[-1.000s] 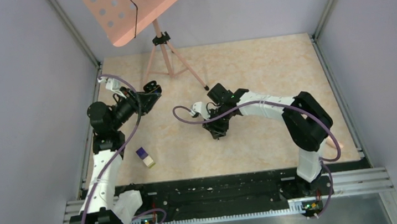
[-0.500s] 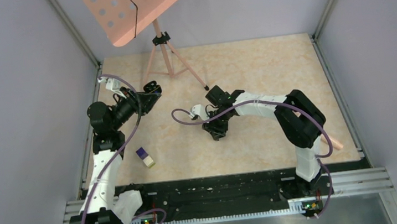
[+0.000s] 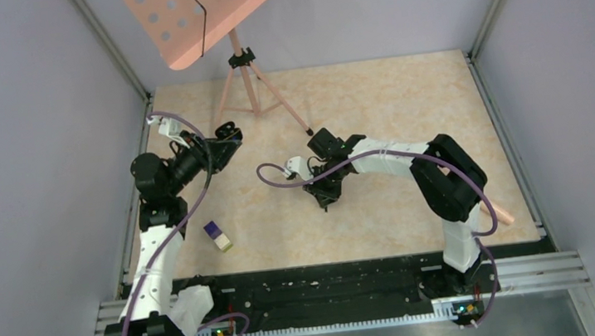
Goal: Insert the wireless bluetooth earbuds into the charging case
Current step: Pick up the earbud from the center of the board, then place the earbud in the charging case.
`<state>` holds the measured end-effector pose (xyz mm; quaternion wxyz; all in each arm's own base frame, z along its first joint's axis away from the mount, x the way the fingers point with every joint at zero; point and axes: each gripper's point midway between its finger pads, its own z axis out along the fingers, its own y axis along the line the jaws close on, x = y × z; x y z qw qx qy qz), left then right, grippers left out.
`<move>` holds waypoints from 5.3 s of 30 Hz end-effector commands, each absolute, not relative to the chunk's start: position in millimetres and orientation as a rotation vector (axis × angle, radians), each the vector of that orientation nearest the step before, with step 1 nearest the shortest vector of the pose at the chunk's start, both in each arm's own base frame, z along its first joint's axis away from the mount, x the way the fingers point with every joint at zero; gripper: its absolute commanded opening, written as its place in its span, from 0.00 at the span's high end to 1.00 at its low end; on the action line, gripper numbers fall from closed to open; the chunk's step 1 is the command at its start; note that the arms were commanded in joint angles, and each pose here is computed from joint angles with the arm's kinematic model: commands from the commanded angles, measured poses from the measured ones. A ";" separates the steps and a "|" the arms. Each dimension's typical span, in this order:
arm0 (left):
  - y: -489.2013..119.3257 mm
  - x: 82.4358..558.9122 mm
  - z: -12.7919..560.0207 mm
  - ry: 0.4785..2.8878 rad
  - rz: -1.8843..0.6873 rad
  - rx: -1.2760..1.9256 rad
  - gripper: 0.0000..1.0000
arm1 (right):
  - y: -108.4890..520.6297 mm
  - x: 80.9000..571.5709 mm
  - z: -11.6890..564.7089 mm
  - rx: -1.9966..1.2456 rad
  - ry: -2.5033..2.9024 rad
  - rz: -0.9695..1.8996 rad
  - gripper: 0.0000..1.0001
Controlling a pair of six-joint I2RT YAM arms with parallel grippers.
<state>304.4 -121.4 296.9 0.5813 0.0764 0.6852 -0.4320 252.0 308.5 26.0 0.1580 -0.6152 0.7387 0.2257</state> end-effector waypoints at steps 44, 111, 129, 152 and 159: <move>-175.0 276.8 284.3 1.475 -1.199 0.559 1.00 | 328.4 271.2 320.6 -1.383 1.186 0.305 1.00; -213.9 233.5 325.0 1.323 -1.307 0.780 1.00 | 380.2 224.4 353.8 -1.490 0.715 0.131 1.00; -212.6 236.5 320.5 1.334 -1.290 0.773 1.00 | 383.8 221.6 350.1 -1.506 0.731 0.163 1.00; -211.6 234.1 314.0 1.318 -1.264 0.800 1.00 | 383.8 219.8 356.4 -1.529 0.903 0.264 0.58; -211.9 235.8 310.6 1.324 -1.261 0.806 1.00 | 378.5 221.7 370.8 -1.479 0.960 0.281 0.48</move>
